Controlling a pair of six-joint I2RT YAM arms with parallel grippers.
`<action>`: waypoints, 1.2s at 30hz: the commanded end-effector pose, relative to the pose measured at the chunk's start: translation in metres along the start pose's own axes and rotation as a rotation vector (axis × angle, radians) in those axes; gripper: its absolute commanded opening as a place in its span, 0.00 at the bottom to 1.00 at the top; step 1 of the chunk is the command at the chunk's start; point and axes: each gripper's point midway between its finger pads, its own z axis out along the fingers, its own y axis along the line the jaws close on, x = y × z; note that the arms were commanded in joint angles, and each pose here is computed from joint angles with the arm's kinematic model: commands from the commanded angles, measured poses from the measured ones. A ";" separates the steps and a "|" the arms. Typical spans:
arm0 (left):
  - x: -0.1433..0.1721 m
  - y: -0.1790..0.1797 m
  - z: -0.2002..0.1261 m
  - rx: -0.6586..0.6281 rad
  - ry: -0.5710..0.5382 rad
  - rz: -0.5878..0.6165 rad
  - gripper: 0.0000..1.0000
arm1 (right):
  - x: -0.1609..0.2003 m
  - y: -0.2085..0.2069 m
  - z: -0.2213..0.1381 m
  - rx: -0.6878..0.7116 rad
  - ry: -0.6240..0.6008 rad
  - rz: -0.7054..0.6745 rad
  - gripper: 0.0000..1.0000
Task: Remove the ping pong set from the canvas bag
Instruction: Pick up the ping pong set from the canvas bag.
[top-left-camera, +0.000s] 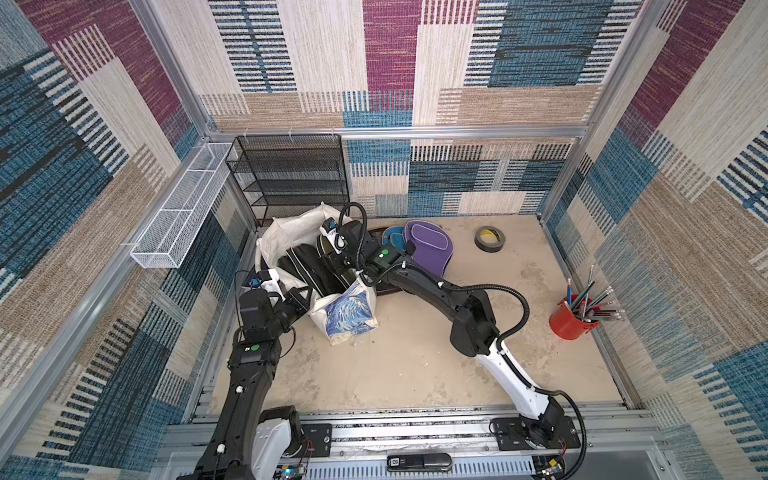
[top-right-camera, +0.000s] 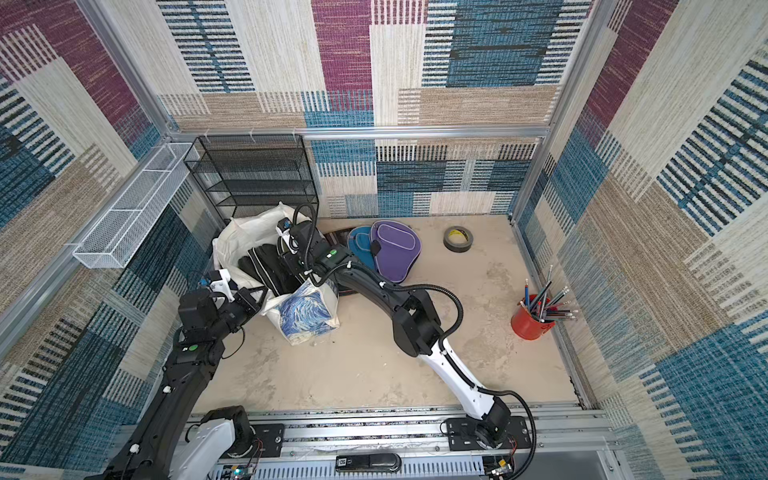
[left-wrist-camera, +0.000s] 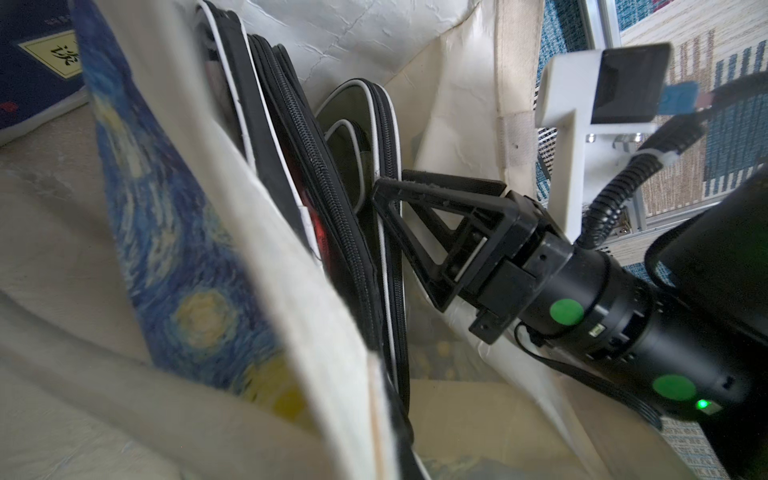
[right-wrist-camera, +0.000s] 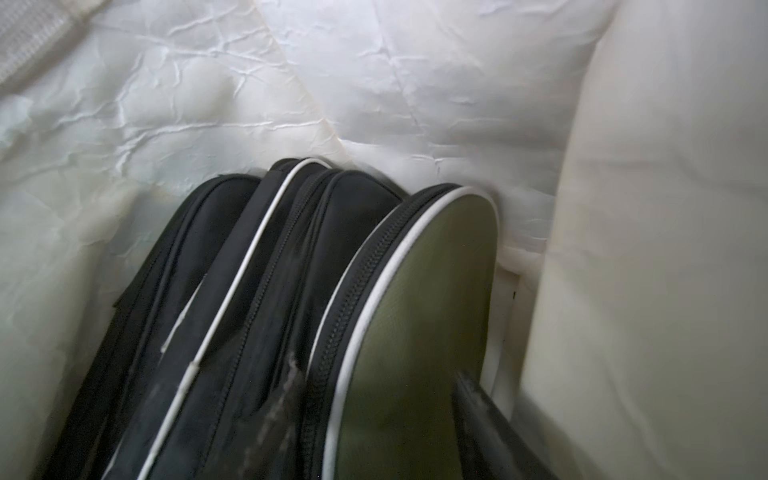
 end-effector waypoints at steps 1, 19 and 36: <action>0.001 -0.001 -0.001 -0.001 0.005 0.016 0.00 | 0.018 -0.024 0.003 0.130 0.055 -0.017 0.58; 0.000 -0.001 -0.001 0.001 0.002 0.020 0.00 | 0.017 -0.025 -0.004 0.148 0.073 -0.008 0.00; -0.004 -0.004 0.004 0.013 0.003 0.012 0.00 | -0.088 0.004 -0.092 0.088 -0.151 -0.019 0.00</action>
